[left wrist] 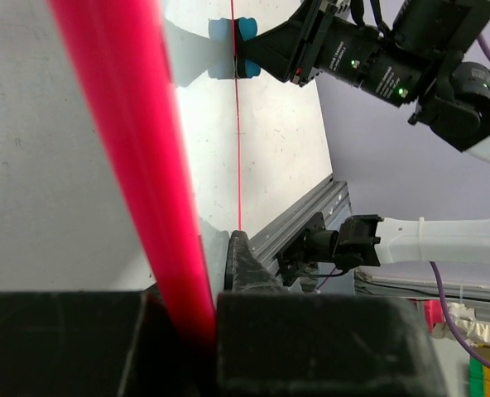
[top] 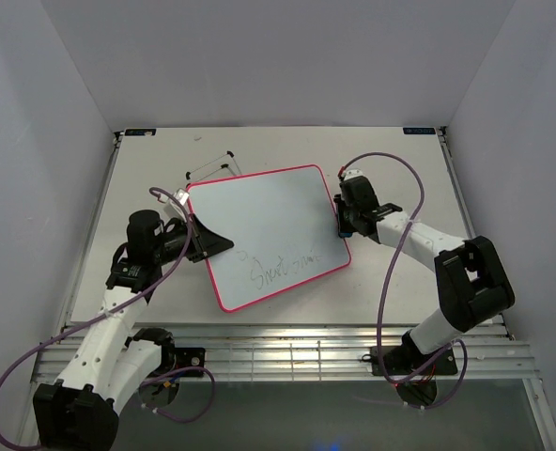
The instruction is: Erase the whiteboard
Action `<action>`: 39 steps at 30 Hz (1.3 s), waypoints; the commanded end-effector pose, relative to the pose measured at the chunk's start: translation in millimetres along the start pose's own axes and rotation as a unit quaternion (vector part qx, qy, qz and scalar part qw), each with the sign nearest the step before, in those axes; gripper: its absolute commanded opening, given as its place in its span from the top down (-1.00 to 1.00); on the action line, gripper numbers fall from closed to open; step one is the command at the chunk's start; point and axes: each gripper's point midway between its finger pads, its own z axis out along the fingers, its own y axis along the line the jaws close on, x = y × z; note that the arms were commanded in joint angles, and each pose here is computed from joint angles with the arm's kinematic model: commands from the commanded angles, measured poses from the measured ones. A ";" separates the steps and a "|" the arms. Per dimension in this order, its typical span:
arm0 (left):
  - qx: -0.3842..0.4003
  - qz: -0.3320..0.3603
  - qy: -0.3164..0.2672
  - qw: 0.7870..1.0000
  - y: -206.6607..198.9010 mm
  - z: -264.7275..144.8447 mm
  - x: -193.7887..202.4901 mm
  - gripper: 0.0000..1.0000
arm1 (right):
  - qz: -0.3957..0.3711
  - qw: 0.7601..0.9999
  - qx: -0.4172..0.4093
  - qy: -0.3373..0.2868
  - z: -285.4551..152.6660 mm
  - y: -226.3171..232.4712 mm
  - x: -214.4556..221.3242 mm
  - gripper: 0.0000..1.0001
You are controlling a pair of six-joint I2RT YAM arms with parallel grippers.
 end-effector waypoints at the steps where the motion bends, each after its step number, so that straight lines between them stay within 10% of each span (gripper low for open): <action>1: 0.024 0.121 0.038 0.992 3.2 5.8 18.1 1.00 | 0.027 0.987 -0.155 -0.042 -29.8 123.0 -13.9 0.84; 11: 0.023 0.122 0.037 0.992 3.2 5.8 17.3 1.00 | 0.025 0.969 -0.239 -0.048 -33.9 169.6 3.7 0.85; 25: -0.038 0.114 0.010 0.993 19.4 4.5 6.2 1.00 | 0.021 0.973 -0.219 -0.071 -65.0 122.3 -5.2 0.83; 27: -0.048 0.114 0.001 0.992 21.2 2.5 3.2 1.00 | 0.041 0.983 -0.167 -0.060 -66.0 92.1 3.4 0.64; 28: -0.050 0.116 -0.003 0.992 20.9 1.6 2.4 1.00 | 0.058 0.984 -0.153 -0.064 -72.4 79.9 9.2 0.14; 33: -0.050 0.118 -0.010 0.992 19.1 -0.5 1.0 1.00 | 0.134 0.990 -0.014 -0.051 -77.5 -0.7 39.2 -0.90; 39: -0.066 0.105 0.004 0.992 28.2 3.6 3.0 1.00 | 0.171 0.982 0.082 -0.026 -79.7 -32.6 64.8 -0.79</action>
